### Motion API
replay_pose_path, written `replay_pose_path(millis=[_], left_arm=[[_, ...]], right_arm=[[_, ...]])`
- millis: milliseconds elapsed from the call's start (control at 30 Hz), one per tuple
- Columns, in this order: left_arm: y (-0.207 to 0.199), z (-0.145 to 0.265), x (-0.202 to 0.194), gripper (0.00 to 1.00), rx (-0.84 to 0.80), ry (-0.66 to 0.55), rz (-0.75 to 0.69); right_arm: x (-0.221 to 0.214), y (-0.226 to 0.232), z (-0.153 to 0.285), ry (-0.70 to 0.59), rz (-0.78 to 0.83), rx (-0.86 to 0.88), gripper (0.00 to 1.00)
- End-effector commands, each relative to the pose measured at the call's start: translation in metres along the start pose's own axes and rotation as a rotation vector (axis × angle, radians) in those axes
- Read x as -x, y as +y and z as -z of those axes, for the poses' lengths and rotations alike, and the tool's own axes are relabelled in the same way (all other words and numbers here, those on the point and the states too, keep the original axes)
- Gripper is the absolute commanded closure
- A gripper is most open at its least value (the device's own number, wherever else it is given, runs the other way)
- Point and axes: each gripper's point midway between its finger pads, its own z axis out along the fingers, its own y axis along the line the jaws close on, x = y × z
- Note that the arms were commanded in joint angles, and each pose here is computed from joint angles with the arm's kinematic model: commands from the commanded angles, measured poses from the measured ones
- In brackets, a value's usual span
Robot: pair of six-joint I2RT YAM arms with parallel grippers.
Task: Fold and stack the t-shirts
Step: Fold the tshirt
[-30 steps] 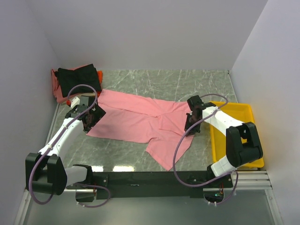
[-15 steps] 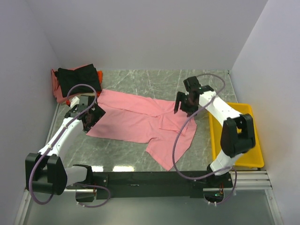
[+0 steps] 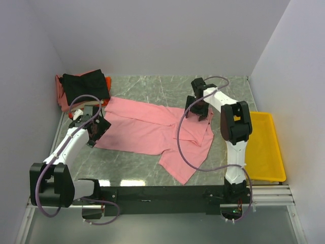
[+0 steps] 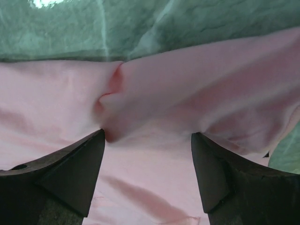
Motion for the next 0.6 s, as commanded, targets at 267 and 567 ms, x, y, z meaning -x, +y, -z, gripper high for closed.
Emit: replay_pose_path(millis=[267,567], left_arm=[[0.046,0.002,-0.015,0.01,0.126,0.024,0.110],[0.059,-0.015,-0.053,0.01,0.128,0.159,0.105]], right_arm=[[0.037,-0.035,-0.019,0.049,-0.013,-0.111,0.18],[0.076,-0.004,0.017,-0.055,0.090,0.011,0.18]])
